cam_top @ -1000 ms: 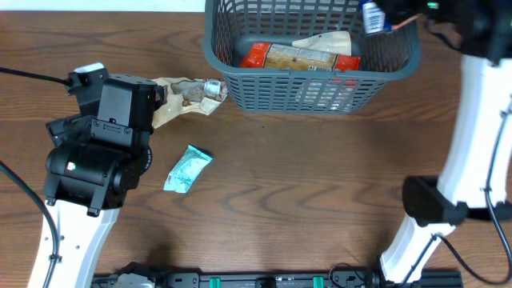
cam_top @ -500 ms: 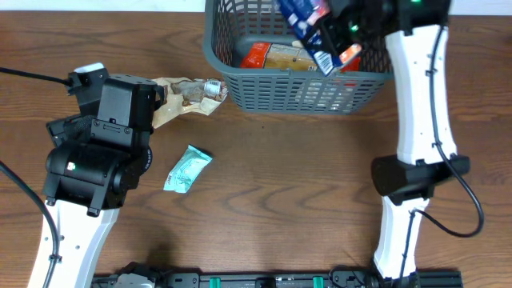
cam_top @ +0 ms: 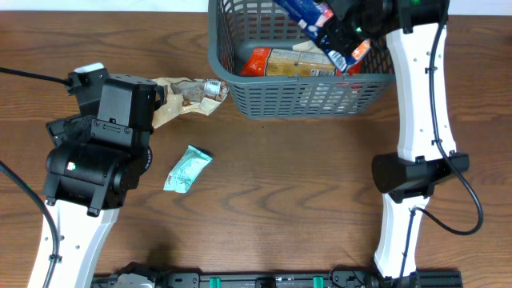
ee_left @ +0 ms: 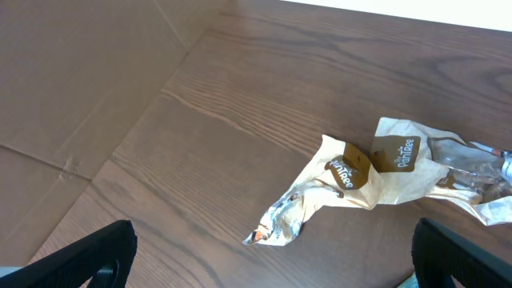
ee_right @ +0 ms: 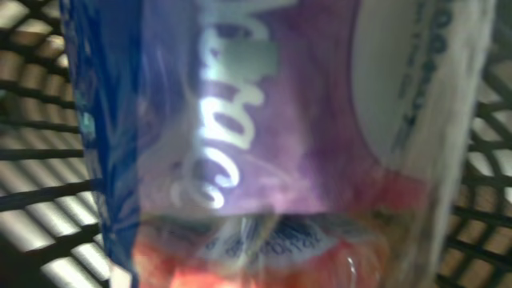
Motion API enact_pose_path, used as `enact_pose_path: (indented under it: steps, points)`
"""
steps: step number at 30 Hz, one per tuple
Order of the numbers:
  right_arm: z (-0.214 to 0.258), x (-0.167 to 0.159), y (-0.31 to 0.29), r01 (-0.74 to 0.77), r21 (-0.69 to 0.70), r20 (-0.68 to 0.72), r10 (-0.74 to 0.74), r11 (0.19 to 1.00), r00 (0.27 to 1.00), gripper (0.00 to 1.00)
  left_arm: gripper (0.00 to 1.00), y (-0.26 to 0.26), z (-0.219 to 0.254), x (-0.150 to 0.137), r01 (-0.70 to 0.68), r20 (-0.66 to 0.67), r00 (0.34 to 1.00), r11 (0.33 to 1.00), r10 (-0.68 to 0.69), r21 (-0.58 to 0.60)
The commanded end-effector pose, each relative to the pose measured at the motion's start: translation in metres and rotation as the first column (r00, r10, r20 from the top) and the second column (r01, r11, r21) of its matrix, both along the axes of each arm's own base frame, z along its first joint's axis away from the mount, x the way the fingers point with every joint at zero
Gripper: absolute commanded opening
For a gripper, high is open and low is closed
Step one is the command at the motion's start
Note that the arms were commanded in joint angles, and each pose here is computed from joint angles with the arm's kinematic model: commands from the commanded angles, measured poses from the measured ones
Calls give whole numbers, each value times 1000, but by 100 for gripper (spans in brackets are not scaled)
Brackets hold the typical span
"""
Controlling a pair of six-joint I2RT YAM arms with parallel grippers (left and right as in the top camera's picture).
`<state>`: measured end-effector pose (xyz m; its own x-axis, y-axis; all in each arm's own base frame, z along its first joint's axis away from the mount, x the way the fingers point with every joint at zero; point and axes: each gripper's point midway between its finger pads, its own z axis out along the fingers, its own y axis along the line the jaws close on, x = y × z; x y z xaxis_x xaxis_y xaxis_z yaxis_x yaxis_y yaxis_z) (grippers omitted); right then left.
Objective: Pack container
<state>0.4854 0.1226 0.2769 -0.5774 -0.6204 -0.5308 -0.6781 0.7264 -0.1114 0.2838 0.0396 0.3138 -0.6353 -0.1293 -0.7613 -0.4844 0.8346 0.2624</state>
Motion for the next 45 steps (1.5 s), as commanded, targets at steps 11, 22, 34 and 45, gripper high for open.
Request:
enact_pose_path:
  steps: [11, 22, 34, 45]
  points:
    - [4, 25, -6, 20, -13, 86, -19, 1000, 996, 10, 99, 4, 8, -1, -11, 12, 1000, 1000, 11, 17]
    - [5, 26, -5, 40, 9, 86, -41, 999, 995, 19, 99, 4, 8, -1, -11, 12, 1000, 1000, 11, 17]
    - [6, 27, -5, 41, 9, 88, -41, 999, 995, 25, 99, 4, 8, -1, -11, 12, 1000, 1000, 11, 17]
    - [5, 28, -4, 40, 10, 88, -41, 999, 995, 27, 99, 4, 8, -1, -11, 11, 1000, 1000, 11, 17]
